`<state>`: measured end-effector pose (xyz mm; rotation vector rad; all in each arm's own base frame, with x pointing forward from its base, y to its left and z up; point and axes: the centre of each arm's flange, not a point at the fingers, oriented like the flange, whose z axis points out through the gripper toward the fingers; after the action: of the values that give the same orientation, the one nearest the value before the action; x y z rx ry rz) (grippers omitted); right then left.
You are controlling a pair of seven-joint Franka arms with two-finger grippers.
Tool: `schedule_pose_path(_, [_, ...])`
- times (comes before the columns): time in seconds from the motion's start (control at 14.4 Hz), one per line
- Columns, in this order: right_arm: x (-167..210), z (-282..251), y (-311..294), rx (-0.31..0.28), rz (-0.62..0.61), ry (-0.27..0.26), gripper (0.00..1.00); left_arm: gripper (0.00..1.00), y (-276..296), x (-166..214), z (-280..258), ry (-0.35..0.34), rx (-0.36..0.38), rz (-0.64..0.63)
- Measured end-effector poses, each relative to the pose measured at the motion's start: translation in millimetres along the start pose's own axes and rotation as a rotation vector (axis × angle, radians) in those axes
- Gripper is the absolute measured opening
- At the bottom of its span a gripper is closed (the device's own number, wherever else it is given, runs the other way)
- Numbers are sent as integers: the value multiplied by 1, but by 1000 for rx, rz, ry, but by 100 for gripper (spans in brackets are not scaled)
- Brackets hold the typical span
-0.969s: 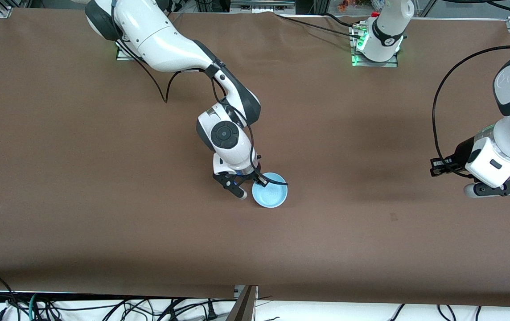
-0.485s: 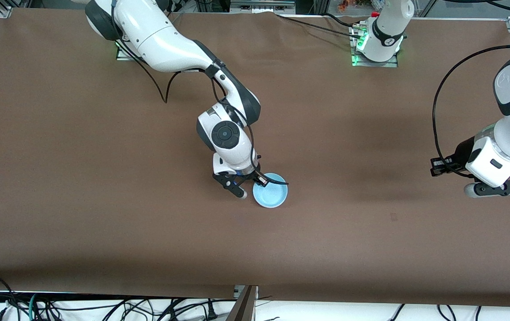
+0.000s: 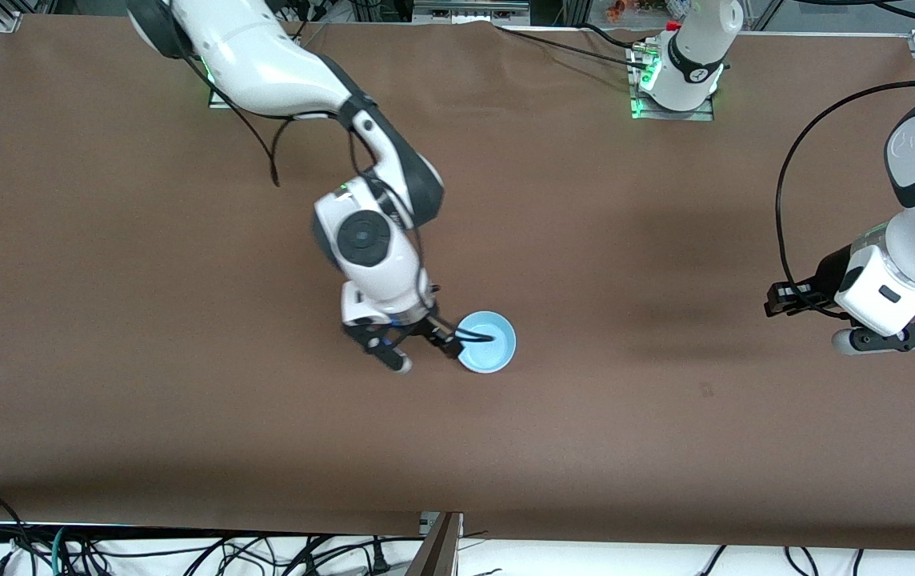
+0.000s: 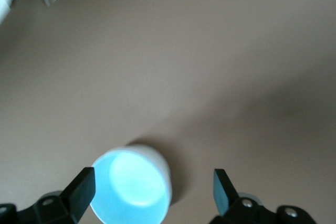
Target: Stack pink and blue bowls on white bowl
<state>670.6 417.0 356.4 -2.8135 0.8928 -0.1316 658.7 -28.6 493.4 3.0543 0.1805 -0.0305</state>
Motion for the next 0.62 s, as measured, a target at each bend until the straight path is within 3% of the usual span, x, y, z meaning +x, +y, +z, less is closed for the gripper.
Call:
schedule_pose_path(0.21, [87,-93,60,-90,-115,-37,100,60,0,1,0,13,-2,8])
schedule_pose_path(0.48, [149,-192,148,-163,-295,-135,100,98,-3,4,-2,32,2,99])
schedule_pose_path(0.62, [159,-229,191,-177,-354,-158,100,100,-8,6,-5,49,27,132])
